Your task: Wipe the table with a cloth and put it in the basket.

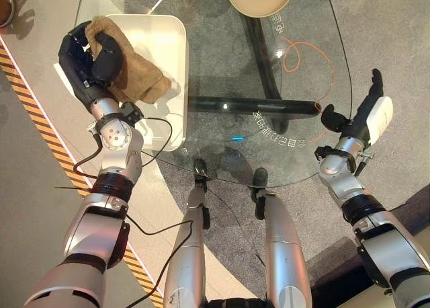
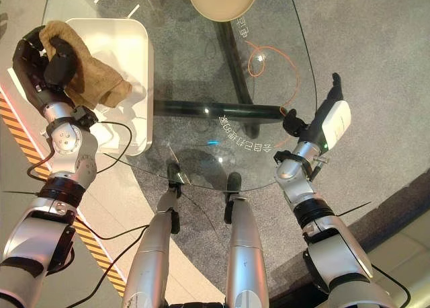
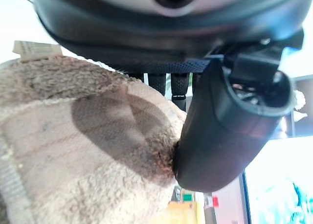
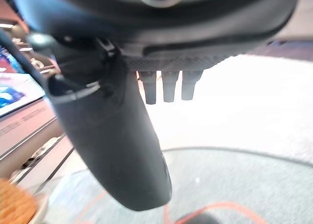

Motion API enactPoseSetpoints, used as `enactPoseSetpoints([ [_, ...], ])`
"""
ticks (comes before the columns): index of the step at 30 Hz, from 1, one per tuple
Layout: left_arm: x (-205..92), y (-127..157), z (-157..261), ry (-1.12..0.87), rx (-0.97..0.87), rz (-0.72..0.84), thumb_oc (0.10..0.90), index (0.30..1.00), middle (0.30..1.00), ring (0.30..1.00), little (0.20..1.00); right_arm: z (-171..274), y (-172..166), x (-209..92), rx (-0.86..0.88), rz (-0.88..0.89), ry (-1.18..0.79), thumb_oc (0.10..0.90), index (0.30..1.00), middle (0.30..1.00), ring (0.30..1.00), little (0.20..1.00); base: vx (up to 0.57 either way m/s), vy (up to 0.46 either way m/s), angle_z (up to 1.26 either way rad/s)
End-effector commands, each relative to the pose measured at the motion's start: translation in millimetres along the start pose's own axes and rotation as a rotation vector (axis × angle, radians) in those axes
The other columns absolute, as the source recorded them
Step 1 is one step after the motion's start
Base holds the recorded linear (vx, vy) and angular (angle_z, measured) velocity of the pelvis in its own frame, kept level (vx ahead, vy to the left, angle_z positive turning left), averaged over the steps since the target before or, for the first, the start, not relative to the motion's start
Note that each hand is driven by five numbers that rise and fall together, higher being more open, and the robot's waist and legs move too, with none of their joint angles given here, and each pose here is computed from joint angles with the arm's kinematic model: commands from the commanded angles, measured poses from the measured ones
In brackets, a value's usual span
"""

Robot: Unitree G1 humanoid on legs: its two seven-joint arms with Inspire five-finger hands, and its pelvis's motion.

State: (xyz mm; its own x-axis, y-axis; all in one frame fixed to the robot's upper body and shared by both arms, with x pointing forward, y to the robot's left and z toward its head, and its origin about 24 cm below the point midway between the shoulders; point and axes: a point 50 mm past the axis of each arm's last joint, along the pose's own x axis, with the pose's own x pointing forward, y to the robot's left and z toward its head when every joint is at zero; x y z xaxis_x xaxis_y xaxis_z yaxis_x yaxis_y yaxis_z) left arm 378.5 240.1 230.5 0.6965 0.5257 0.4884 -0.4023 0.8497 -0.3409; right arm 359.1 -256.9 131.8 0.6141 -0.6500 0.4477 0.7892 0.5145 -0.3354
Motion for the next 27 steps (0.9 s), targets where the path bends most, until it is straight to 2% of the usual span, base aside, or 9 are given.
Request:
enactPoseSetpoints([
  [1,39.9,-7.2,82.3,-0.3,-0.058,-0.006,0.1,0.3,0.3,0.3,0.2,8.0,-29.8,26.6,0.08,-0.201,-0.036,0.8,0.9,0.9,0.9,0.9,0.0,-0.013,-0.04],
  [8,48.7,-10.0,84.2,-0.277,0.055,-0.036,0.1,0.3,0.3,0.3,0.2,-34.5,-42.3,22.0,0.02,-0.231,0.125,0.8,0.9,0.9,0.9,0.9,0.0,-0.012,-0.04],
  [17,52.4,-12.2,67.6,-0.195,0.265,-0.071,0.1,0.3,0.3,0.3,0.2,-84.0,-51.6,3.5,-0.136,-0.175,0.343,0.8,0.9,0.9,0.9,0.9,0.0,0.0,0.0],
  [27,53.6,-4.5,47.0,-0.082,0.439,-0.08,0.1,0.3,0.3,0.3,0.2,-104.2,-56.1,-7.2,-0.227,-0.101,0.422,0.8,0.9,0.9,0.9,0.9,0.0,0.016,0.0],
])
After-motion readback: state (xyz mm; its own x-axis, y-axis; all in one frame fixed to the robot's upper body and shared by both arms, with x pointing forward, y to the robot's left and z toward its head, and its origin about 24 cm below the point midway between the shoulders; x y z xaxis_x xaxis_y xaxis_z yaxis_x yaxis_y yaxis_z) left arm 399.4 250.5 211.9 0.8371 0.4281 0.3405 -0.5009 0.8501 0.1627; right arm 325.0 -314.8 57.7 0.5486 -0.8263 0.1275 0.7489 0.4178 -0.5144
